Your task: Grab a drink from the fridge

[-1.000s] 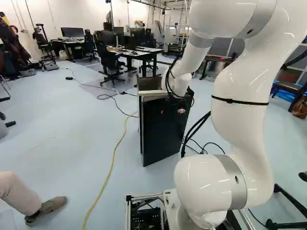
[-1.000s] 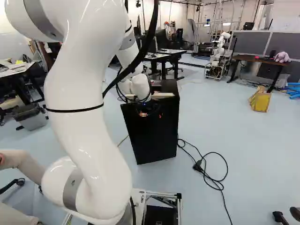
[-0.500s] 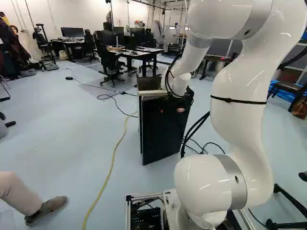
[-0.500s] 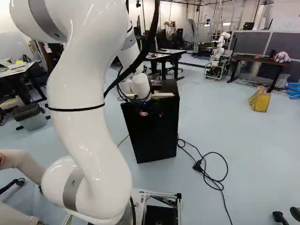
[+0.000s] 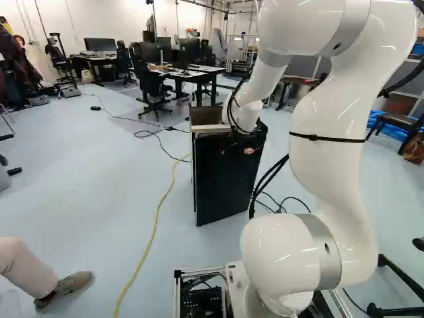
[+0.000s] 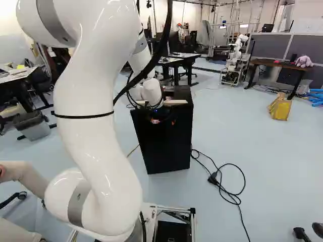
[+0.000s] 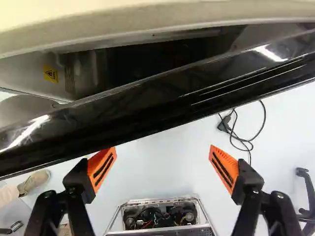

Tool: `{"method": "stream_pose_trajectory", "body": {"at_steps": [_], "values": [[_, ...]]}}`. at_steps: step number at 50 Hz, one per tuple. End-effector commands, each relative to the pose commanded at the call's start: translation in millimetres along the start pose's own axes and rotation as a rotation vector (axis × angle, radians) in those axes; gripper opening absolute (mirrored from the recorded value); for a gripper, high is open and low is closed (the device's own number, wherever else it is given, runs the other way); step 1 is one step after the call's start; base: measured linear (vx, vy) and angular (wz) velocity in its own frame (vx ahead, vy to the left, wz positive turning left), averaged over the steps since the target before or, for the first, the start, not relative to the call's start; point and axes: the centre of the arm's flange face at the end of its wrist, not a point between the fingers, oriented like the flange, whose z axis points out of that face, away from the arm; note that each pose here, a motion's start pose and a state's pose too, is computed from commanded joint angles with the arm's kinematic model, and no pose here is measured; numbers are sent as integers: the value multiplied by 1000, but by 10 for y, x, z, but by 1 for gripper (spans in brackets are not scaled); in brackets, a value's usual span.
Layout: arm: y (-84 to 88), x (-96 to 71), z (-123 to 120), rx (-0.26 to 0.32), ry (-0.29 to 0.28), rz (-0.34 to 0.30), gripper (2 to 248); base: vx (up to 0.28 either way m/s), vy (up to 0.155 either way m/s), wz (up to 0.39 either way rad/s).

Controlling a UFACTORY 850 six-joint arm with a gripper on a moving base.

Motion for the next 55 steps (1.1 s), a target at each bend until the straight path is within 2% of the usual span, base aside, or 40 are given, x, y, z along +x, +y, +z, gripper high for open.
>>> {"method": "stream_pose_trajectory", "body": {"at_steps": [55], "values": [[-26, 232, 106, 2, 19, -4, 247, 0, 0, 0]]}}
